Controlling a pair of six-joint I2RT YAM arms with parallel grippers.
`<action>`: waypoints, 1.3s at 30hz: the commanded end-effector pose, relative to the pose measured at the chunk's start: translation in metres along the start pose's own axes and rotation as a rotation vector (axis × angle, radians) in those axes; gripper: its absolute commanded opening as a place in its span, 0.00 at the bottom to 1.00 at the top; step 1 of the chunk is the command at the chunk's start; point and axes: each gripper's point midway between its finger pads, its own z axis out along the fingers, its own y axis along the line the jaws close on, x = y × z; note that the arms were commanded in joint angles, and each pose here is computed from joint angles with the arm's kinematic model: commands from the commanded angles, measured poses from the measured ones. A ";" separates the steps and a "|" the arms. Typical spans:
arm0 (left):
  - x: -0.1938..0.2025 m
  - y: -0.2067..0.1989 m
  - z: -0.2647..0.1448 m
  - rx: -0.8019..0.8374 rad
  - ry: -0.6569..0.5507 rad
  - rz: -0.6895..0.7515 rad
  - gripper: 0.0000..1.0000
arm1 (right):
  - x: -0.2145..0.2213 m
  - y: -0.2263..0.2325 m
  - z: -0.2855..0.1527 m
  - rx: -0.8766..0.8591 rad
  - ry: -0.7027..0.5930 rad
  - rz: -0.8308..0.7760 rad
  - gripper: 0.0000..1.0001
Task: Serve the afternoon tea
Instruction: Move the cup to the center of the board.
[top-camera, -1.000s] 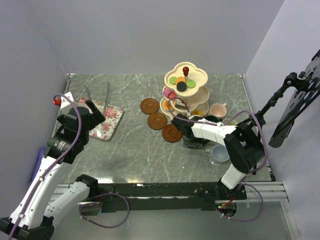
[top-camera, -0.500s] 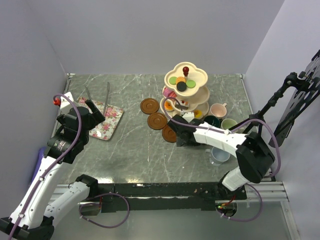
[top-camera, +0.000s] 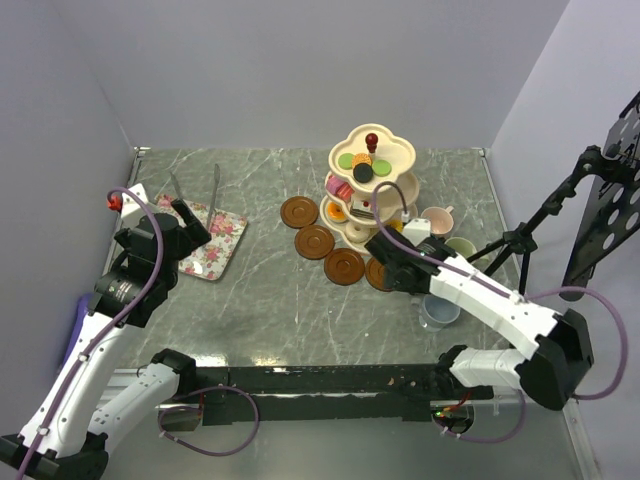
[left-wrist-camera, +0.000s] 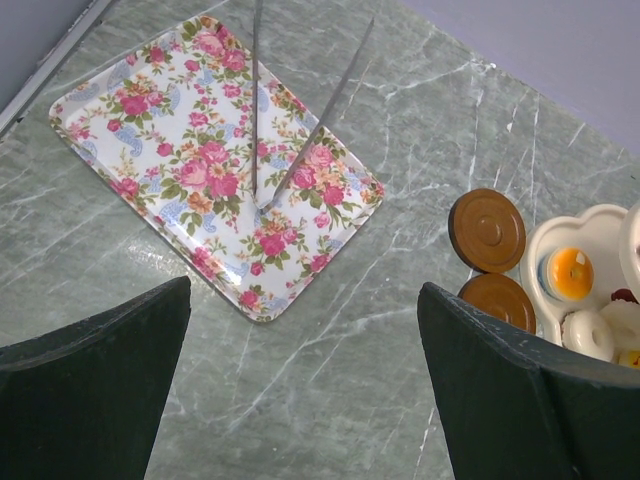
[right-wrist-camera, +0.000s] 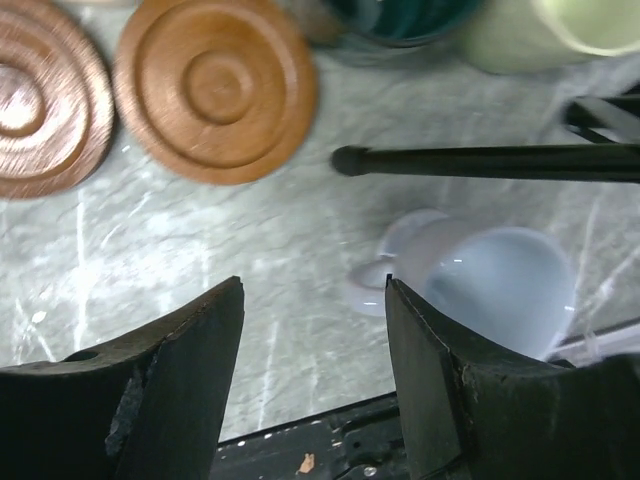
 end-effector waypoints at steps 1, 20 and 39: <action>-0.005 -0.007 -0.002 0.035 -0.016 -0.009 1.00 | 0.002 -0.032 -0.001 0.086 -0.011 0.053 0.65; -0.007 -0.007 -0.004 0.034 -0.018 -0.005 1.00 | 0.026 -0.046 0.039 0.104 0.080 0.190 0.51; -0.005 -0.007 -0.002 0.032 -0.010 -0.003 1.00 | 0.045 -0.012 0.011 -0.011 0.157 0.100 0.00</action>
